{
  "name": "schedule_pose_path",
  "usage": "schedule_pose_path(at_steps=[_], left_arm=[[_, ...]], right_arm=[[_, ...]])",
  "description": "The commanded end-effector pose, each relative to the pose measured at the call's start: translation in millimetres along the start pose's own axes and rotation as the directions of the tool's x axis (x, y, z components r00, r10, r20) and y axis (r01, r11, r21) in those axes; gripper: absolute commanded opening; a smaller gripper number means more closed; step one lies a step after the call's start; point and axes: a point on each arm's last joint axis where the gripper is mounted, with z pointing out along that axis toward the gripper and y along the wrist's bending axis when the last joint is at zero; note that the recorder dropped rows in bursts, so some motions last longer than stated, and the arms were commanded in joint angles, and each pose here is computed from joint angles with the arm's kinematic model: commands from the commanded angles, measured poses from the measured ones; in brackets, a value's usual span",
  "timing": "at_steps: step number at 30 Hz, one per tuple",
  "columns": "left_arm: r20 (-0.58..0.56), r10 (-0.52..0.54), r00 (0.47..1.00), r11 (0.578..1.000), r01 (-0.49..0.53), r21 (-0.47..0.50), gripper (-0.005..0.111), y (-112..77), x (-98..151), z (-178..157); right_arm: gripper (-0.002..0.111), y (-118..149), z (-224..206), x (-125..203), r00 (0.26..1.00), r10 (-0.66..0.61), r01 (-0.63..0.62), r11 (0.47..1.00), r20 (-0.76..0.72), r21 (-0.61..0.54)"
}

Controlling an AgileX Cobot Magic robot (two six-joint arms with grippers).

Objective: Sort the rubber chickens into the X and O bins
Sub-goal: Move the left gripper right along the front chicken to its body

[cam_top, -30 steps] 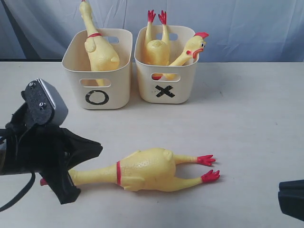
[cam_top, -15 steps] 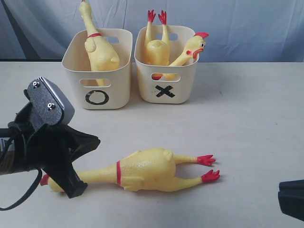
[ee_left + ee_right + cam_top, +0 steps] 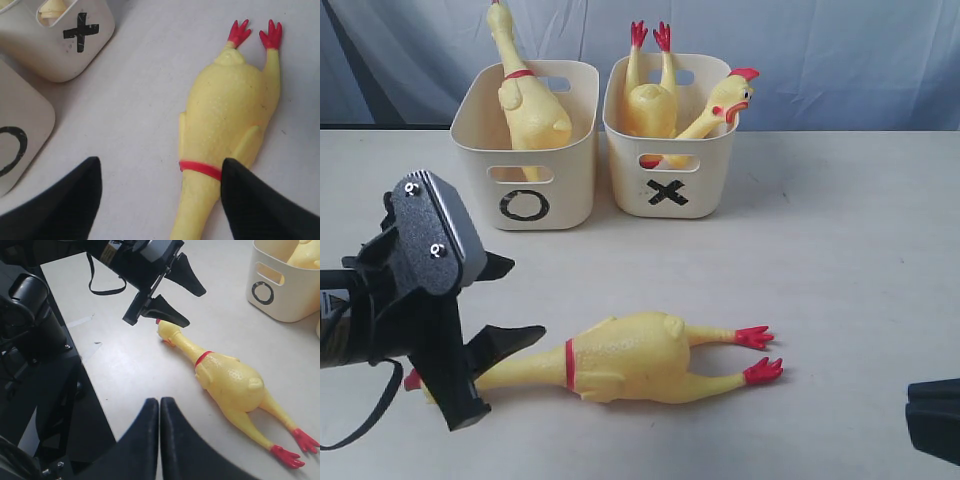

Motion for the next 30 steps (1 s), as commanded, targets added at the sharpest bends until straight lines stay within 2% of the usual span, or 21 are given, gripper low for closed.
schedule_pose_path(at_steps=[1,7,14,17,22,27,30], left_arm=[[0.018,0.073,0.997,0.994,-0.074,0.078,0.065,-8.4,0,2],[0.024,0.110,0.994,0.976,-0.113,0.185,0.065,-16.4,5,15],[0.099,0.065,0.993,0.969,-0.086,0.230,0.065,-17.7,0,31],[0.101,0.008,0.995,0.972,-0.031,0.231,0.065,-14.7,-3,38],[0.112,-0.184,0.976,0.966,0.159,0.205,0.071,-8.5,-7,46],[0.106,-0.239,0.965,0.955,0.214,0.203,0.078,-7.6,-4,53],[0.140,-0.243,0.960,0.953,0.209,0.219,0.081,-8.3,-4,58]], right_arm=[[0.001,0,-1,1,1.000,0.003,-0.003,1.000,0.006,0.003],[0.001,0,-1,1,1.000,0.003,-0.003,1.000,0.006,0.003],[0.001,0,-1,1,1.000,0.003,-0.003,1.000,0.006,0.003],[0.001,0,-1,1,1.000,0.003,-0.003,1.000,0.006,0.003],[0.001,0,-1,1,1.000,0.003,-0.003,1.000,0.006,0.003],[0.001,0,-1,1,1.000,0.003,-0.003,1.000,0.006,0.003],[0.001,0,-1,1,1.000,0.003,-0.003,1.000,0.006,0.003]])
